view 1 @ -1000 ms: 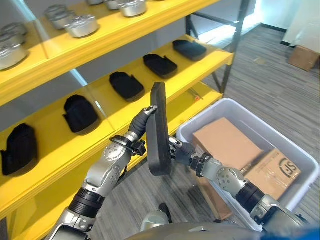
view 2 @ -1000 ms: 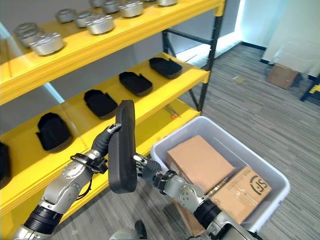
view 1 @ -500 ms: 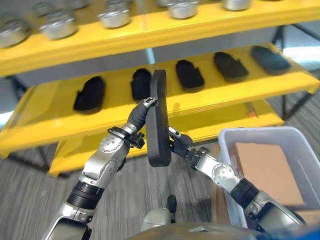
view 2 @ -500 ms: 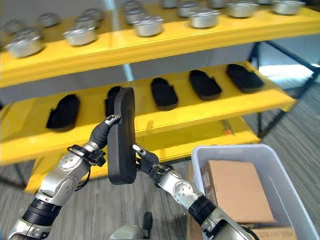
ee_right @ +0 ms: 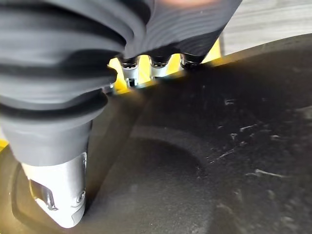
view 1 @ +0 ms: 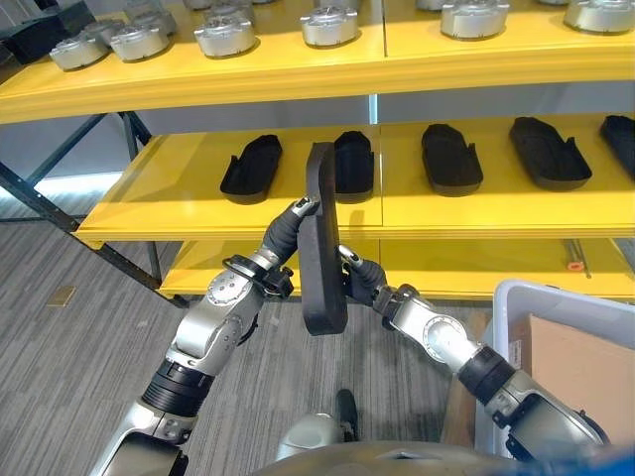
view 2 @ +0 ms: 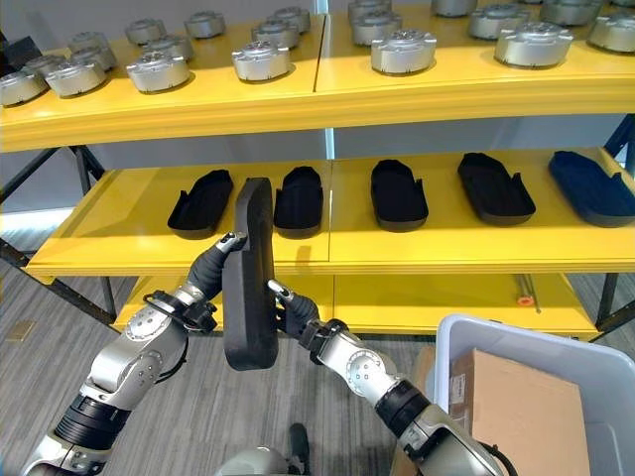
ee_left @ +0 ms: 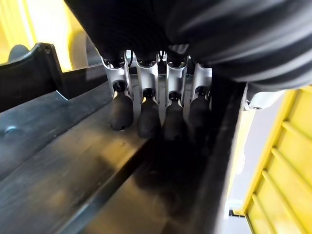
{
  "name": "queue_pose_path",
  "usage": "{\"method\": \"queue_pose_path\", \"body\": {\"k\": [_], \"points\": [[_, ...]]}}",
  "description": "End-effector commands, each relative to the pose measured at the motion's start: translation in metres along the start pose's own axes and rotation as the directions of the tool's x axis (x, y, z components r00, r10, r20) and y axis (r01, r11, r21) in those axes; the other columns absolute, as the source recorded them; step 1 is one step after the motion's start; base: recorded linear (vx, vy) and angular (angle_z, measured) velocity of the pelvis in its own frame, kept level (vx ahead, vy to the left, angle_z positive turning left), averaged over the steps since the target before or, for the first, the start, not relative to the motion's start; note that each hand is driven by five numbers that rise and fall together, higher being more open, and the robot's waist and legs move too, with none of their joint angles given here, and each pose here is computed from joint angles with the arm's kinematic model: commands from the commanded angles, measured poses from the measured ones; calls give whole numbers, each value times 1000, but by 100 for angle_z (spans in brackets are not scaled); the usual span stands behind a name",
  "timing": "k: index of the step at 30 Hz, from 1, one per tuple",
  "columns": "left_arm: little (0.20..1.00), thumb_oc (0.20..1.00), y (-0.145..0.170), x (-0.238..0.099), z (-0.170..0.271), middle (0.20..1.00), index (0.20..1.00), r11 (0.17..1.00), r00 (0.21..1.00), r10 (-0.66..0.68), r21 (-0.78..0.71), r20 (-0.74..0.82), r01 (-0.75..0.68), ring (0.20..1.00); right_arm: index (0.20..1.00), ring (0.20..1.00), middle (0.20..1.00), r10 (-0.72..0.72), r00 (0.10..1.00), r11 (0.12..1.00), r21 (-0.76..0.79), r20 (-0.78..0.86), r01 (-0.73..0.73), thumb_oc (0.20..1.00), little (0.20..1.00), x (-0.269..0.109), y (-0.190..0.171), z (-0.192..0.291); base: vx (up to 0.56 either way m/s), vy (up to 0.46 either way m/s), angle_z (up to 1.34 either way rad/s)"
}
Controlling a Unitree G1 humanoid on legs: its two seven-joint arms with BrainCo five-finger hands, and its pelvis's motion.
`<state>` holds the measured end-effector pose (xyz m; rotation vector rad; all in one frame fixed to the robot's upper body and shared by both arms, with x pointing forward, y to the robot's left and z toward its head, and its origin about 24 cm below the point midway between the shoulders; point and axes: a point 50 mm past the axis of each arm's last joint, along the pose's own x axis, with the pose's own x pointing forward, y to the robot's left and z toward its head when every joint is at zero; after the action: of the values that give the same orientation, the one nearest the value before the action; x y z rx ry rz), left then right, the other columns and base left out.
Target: Move parts from the plastic box to the shelf.
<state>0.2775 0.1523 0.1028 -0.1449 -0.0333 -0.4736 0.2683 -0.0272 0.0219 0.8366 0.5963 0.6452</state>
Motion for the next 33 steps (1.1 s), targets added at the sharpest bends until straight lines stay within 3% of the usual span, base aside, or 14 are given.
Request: {"method": "queue_pose_path", "body": {"k": [1,10,17,33], "points": [[200,200,-8,2,-9,200,200,998,1000,8,-60,3,-8,200,1000,1000,1000,369,926,929,-50,78,-365,1000,1000,23,90,32,78,587,-7],[200,200,-15,15,-9,200,200,998,998,-57,-38,-39,56,200,1000,1000,1000,326,935,945,-11,137,-328,1000,1000,14,69,22,102,498,39],[200,200,-12,17,-1,200,200,1000,999,-15,-6,-37,15,200,1000,1000,1000,367,921,928,16,134,-372,1000,1000,21,90,6,85,376,-3],[200,200,-23,-2,-18,200,200,1000,1000,-27,-12,6,28,200,1000,1000,1000,368,912,928,-7,180,-373,1000,1000,5,80,26,191,131,22]]}}
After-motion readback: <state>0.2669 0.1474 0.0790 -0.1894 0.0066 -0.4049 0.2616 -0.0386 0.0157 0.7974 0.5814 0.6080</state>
